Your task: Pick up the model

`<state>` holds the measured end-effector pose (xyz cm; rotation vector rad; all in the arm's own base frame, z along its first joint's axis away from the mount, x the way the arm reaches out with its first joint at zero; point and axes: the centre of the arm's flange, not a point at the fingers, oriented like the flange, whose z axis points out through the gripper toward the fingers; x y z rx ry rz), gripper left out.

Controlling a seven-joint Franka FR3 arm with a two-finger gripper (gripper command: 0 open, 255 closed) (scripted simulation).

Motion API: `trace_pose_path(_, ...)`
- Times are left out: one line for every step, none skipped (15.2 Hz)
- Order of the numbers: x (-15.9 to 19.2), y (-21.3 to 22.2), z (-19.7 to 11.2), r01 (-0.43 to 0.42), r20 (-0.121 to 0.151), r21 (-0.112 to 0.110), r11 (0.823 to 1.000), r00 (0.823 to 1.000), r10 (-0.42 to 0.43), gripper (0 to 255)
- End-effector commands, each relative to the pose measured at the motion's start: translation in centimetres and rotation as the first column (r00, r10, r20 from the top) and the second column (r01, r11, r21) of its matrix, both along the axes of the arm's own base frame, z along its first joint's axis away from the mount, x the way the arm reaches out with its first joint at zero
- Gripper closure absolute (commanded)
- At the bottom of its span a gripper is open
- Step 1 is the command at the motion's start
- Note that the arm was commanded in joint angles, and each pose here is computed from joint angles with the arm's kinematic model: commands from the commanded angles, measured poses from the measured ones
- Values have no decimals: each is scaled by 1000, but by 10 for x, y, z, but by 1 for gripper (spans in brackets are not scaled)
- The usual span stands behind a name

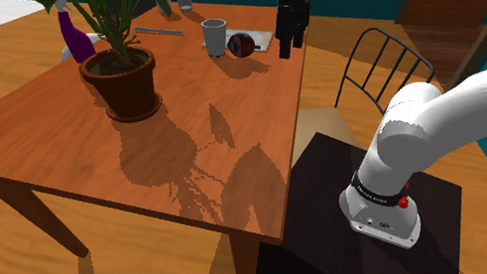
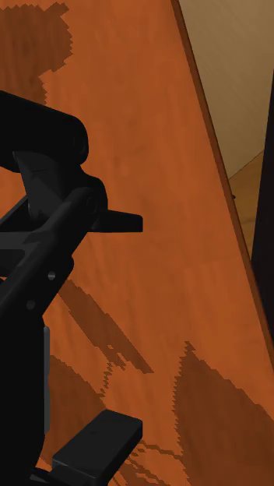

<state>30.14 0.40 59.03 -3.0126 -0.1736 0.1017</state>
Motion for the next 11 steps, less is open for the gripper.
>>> trace_pose_path(0,0,0,0,0,0,1000,1000,0,0)
trace_pose_path(9,-8,-4,-3,4,-4,1000,1000,3,0)
trace_pose_path(17,-16,-8,-6,7,-9,1000,1000,6,0)
trace_pose_path(26,-24,-12,-9,10,-13,1000,1000,9,0)
trace_pose_path(34,-32,-16,-12,14,-18,1000,1000,12,0)
trace_pose_path(43,-40,-20,-14,17,-22,1000,1000,15,0)
trace_pose_path(52,-48,-24,-17,21,-27,999,1000,18,0)
trace_pose_path(61,-55,-27,-20,24,-31,999,999,21,0)
trace_pose_path(69,-63,-31,-23,28,-36,999,999,24,0)
trace_pose_path(78,-71,-35,-26,31,-40,999,999,27,0)
trace_pose_path(87,-79,-38,-28,34,-44,999,999,30,0)
